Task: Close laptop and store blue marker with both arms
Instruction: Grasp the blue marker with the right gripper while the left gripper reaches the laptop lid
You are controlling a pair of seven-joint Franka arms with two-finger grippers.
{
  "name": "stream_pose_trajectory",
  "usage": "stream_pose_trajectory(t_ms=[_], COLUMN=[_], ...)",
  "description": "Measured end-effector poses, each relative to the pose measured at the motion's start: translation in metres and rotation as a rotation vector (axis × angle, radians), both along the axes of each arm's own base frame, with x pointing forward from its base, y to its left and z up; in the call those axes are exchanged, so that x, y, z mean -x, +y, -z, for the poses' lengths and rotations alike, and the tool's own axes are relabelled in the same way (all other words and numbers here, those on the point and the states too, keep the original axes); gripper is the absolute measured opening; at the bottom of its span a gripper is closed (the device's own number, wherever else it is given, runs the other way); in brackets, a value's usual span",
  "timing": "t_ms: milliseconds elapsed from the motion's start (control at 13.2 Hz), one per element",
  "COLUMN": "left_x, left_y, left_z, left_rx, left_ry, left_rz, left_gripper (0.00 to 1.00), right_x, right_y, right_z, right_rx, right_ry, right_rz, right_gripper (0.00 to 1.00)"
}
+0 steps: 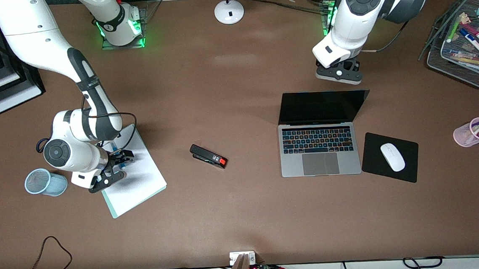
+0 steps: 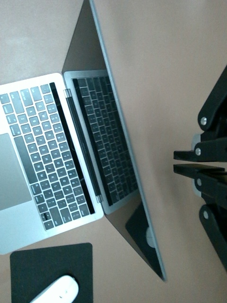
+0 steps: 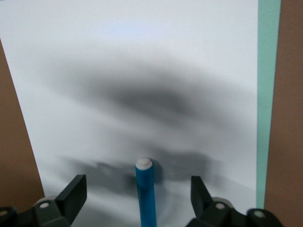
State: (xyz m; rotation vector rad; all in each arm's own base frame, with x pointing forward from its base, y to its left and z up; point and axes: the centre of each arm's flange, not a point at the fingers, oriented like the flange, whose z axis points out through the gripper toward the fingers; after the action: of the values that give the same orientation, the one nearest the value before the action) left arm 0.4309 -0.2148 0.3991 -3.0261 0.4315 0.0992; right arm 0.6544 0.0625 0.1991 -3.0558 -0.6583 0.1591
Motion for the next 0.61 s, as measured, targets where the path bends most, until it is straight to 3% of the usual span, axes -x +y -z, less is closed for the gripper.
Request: stream_pose_trajectory(t_ms=[76,227,605], left_x=[0.0,0.002,0.01], left_y=[0.002,0.003,0.002], left_z=[0.007,0.017,0.035], left_rx=[0.002,0.004,0.008], left_ry=[0.001,0.001,-0.018], left_rz=[-0.002,-0.016,-0.058], left_gripper=[0.09,0.09,0.09], right_x=[0.0,0.001,0.002], right_y=[0.0,0.0,0.0], right_z=[0.0,0.003,0.014], right_rx=[0.0,0.001,0.003], right_ry=[0.001,0.004,0.008], right_rz=[-0.001,-0.001,-0.001], right_gripper=[0.96,0.8,0.71])
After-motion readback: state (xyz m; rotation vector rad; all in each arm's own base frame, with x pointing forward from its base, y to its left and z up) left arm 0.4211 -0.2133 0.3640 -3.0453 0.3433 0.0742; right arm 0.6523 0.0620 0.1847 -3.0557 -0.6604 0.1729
